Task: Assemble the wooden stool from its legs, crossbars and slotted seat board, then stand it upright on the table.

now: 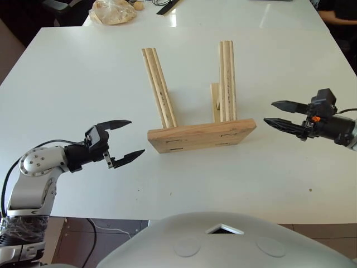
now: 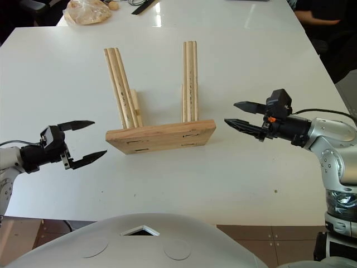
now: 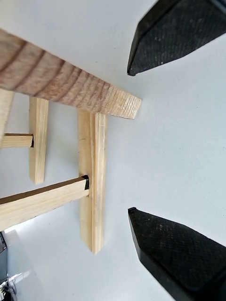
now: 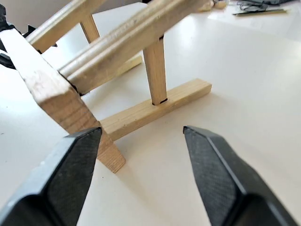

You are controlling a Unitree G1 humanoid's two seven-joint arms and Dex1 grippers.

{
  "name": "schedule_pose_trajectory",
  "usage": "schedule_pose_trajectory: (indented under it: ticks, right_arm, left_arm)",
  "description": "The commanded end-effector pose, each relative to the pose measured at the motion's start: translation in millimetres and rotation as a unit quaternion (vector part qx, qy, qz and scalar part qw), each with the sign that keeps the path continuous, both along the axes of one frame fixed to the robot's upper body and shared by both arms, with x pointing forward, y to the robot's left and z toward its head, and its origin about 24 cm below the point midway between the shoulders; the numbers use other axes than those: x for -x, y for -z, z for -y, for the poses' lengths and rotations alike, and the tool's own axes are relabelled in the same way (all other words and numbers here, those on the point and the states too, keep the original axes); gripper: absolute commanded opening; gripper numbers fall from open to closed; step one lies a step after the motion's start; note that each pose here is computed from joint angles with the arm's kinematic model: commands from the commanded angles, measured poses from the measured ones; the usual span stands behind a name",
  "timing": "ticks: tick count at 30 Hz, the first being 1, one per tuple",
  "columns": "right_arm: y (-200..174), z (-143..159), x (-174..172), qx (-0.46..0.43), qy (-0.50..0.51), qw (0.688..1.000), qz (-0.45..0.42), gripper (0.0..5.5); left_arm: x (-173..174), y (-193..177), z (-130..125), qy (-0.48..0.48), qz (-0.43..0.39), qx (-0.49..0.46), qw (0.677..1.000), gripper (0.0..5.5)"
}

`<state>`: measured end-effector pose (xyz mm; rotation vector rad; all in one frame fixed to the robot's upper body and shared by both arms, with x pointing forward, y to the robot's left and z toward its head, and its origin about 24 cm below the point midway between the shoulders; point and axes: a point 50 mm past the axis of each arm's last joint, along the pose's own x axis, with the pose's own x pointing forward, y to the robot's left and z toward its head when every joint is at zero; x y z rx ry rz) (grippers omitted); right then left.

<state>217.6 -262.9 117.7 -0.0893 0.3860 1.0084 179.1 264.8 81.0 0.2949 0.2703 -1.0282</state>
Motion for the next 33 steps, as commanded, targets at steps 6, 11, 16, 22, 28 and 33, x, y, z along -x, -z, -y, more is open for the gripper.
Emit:
schedule_pose_trajectory:
  ticks: [6,11,16,22,28,33]
  right_arm:
    - [50.6,-3.7,3.5,0.152,-0.047,0.987,0.021,3.22]
    - [68.4,-13.4,-10.0,0.173,-0.022,0.983,0.061,3.22]
    - [74.0,-25.3,-3.1,0.147,-0.027,0.987,0.064,3.03]
    - [79.6,-35.2,2.0,0.141,-0.032,0.988,0.058,2.85]
    - [83.2,-44.1,3.7,0.139,-0.04,0.988,0.061,2.85]
    - [83.9,-43.6,2.2,0.145,-0.038,0.986,0.066,2.85]
  left_arm:
    - [12.5,24.9,12.0,0.059,-0.017,-0.039,0.997,5.2]
    - [10.8,54.0,19.5,-0.031,0.005,-0.051,0.998,5.2]
    - [36.0,75.8,32.1,-0.078,-0.006,-0.039,0.996,4.62]
    - [28.8,76.8,38.7,-0.104,0.013,-0.041,0.994,4.37]
    - [24.9,74.0,55.7,-0.091,0.021,-0.022,0.995,4.37]
    - [22.3,70.7,63.3,-0.084,0.026,-0.012,0.996,4.37]
